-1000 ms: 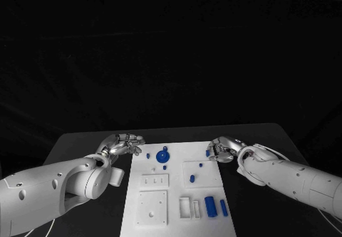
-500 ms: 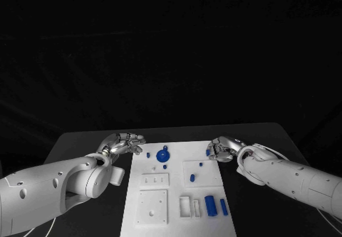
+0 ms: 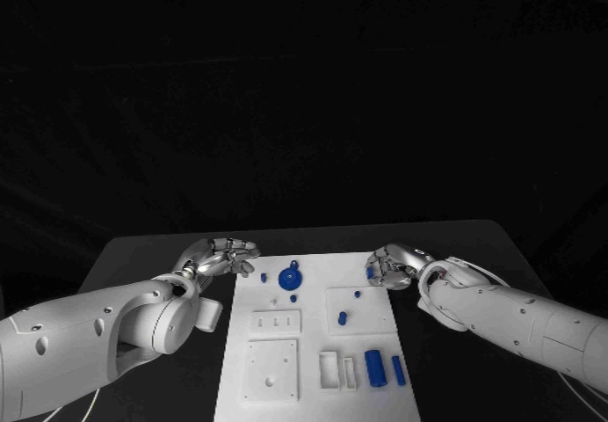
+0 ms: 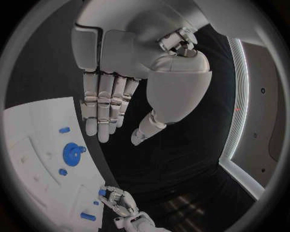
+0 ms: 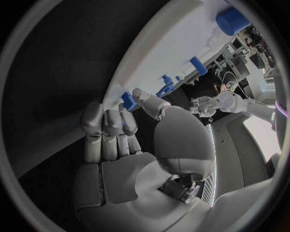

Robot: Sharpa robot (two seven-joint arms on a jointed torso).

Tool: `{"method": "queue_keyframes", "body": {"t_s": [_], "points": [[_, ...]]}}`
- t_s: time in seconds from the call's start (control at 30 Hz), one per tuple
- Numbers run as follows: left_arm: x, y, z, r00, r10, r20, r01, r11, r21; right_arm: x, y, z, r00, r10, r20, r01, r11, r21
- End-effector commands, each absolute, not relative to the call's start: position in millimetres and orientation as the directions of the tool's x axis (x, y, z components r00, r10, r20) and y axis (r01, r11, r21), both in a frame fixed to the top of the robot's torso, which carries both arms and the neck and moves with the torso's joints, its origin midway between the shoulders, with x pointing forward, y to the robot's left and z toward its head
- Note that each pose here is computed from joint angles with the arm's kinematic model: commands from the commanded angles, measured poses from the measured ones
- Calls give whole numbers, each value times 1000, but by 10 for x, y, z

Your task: Assemble the parts on the task board

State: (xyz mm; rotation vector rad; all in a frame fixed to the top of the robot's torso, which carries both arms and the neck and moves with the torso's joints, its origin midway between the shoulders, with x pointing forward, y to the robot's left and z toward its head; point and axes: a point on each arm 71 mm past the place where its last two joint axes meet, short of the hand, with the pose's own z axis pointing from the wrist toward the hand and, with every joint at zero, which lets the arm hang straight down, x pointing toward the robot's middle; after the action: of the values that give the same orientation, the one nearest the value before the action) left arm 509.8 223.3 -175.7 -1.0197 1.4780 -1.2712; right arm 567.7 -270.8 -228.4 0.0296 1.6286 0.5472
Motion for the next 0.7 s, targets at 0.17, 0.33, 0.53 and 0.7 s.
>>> {"method": "queue_keyframes", "body": {"t_s": [0.17, 0.33, 0.53, 0.7], "points": [[5090, 2210, -1745, -266, -958, -111, -20, 121, -992, 5677, -2684, -2295, -149, 335, -930, -302, 880, 365], [5089, 2213, -1743, -266, -958, -111, -20, 121, -992, 5674, -2697, -2301, -147, 335, -931, -299, 882, 365], [5088, 2214, -1741, -265, -958, -111, -20, 121, -993, 5671, -2685, -2296, -141, 345, -928, -300, 878, 372], [5087, 2211, -1740, -266, -958, -111, -20, 120, -993, 5672, -2689, -2297, -140, 346, -928, -295, 880, 372]]}}
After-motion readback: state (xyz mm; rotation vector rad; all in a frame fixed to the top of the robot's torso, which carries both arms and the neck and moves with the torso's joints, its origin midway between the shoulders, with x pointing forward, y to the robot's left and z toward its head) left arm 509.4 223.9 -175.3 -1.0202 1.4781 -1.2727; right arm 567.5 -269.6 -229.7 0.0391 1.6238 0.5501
